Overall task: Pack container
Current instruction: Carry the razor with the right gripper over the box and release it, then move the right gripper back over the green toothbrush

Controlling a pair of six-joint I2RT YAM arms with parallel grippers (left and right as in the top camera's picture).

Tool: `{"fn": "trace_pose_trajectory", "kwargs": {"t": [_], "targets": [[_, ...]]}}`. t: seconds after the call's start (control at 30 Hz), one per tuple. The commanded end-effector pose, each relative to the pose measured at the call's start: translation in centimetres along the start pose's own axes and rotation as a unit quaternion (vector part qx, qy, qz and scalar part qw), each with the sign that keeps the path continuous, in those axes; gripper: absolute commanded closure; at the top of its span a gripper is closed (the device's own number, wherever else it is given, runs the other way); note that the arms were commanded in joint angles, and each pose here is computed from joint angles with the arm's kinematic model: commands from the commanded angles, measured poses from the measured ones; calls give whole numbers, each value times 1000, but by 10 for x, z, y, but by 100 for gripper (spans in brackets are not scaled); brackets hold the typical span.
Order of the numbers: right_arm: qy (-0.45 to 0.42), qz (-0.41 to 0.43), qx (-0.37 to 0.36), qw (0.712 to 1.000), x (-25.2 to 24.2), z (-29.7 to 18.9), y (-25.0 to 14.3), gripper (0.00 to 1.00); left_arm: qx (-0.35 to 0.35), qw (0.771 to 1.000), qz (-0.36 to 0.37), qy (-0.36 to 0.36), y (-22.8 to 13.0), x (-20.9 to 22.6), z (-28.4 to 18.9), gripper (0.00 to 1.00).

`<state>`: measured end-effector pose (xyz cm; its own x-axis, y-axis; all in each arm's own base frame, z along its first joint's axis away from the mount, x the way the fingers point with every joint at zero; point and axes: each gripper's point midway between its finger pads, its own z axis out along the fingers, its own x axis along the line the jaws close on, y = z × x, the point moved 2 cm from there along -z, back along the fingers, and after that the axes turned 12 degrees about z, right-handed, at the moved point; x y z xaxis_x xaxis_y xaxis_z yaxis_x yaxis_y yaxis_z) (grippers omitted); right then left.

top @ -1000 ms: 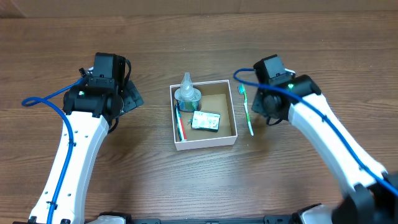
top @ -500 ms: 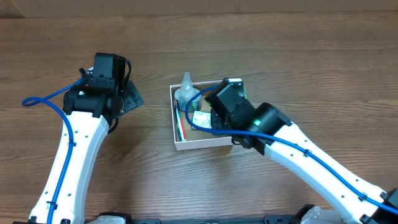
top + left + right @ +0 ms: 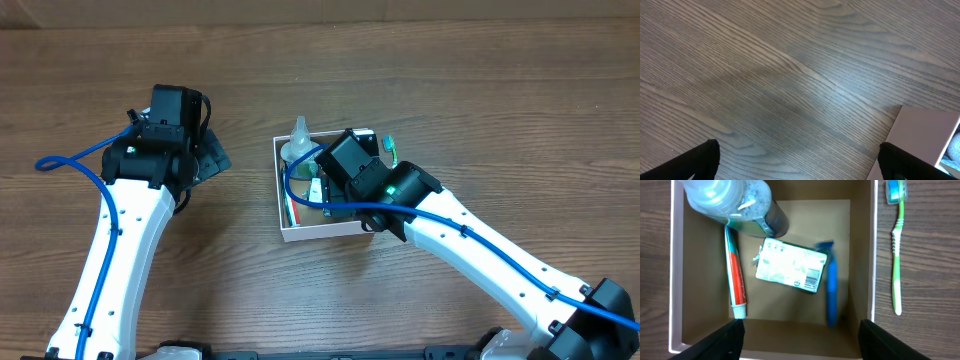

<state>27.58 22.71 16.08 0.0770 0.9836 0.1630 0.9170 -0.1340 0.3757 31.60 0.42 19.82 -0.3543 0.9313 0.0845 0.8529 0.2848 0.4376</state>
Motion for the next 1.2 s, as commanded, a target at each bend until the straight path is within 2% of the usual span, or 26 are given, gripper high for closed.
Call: {"fn": "trace_pose_trajectory", "kwargs": {"t": [0.0, 0.23, 0.4, 0.7, 0.93, 1.17], "targets": [[-7, -13, -16, 1000, 0, -18, 11, 25, -8, 1000, 8, 0, 4, 0, -3, 0], [-73, 10, -78, 994, -43, -64, 36, 24, -8, 1000, 8, 0, 4, 0, -3, 0], [-114, 46, -85, 989, -80, -73, 48, 16, -8, 1000, 8, 0, 4, 0, -3, 0], [-78, 54, -28, 995, -117, -49, 63, 15, -8, 1000, 8, 0, 4, 0, -3, 0], [-40, 29, 1, 999, -125, -11, 53, 15, -8, 1000, 8, 0, 4, 0, -3, 0], [-31, 30, 2, 999, -130, 29, 37, 1, -8, 1000, 8, 0, 4, 0, -3, 0]]}}
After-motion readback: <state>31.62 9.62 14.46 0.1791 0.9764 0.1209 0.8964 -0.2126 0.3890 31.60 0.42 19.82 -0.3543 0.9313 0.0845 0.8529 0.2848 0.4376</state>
